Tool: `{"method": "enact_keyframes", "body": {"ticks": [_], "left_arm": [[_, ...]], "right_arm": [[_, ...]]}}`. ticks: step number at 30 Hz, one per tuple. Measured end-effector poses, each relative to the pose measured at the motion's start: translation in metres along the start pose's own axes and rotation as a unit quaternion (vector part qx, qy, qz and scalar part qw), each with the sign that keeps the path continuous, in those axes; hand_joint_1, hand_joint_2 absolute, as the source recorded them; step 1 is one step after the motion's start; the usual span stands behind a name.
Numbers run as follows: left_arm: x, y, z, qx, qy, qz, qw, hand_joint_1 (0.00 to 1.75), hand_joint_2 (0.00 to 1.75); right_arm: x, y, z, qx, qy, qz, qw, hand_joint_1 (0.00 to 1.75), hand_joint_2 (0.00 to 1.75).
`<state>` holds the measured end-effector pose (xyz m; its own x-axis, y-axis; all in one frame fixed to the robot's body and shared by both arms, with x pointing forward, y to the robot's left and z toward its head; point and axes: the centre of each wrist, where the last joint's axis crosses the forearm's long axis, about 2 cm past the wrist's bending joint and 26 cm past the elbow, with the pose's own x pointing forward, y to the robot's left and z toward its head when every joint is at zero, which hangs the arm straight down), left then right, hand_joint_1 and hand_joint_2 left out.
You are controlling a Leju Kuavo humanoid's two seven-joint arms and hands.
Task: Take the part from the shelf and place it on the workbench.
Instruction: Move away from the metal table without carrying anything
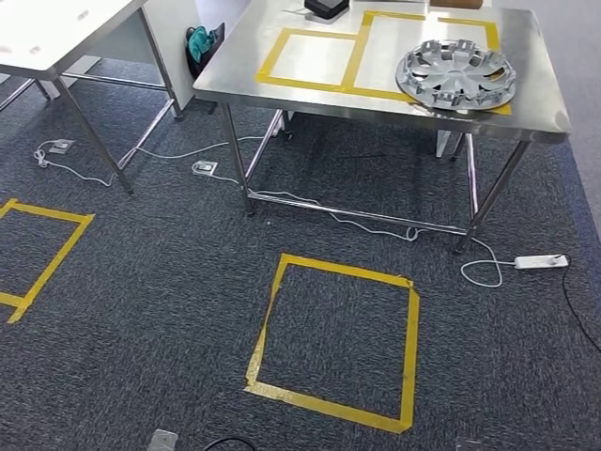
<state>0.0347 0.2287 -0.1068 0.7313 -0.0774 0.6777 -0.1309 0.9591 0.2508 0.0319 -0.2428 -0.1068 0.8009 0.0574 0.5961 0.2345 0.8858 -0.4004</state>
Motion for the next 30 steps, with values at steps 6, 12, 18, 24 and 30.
{"method": "enact_keyframes", "body": {"ticks": [6, 12, 18, 24, 30], "left_arm": [[0.0, -0.001, 0.0, -0.004, 0.0, 0.001, 1.0, 0.0, 0.0], [0.002, -0.003, 0.0, 0.003, -0.007, 0.01, 1.0, 0.0, 0.0], [0.004, -0.006, 0.0, 0.007, -0.01, 0.022, 1.0, 0.0, 0.0], [0.002, 0.0, -0.002, 0.02, -0.007, 0.062, 0.998, 0.0, 0.0], [0.0, 0.005, -0.003, 0.025, -0.004, 0.066, 0.997, 0.0, 0.0]], "right_arm": [[0.0, 0.0, 0.0, 0.002, 0.0, 0.006, 1.0, 0.0, 0.0], [-0.001, -0.003, -0.001, -0.003, 0.0, 0.0, 1.0, 0.0, 0.0], [0.001, -0.005, -0.004, -0.007, -0.002, -0.004, 1.0, 0.0, 0.0], [0.002, -0.004, -0.004, -0.007, -0.01, 0.003, 1.0, 0.0, 0.0], [0.003, -0.001, -0.003, -0.004, -0.013, 0.006, 1.0, 0.0, 0.0]]}}
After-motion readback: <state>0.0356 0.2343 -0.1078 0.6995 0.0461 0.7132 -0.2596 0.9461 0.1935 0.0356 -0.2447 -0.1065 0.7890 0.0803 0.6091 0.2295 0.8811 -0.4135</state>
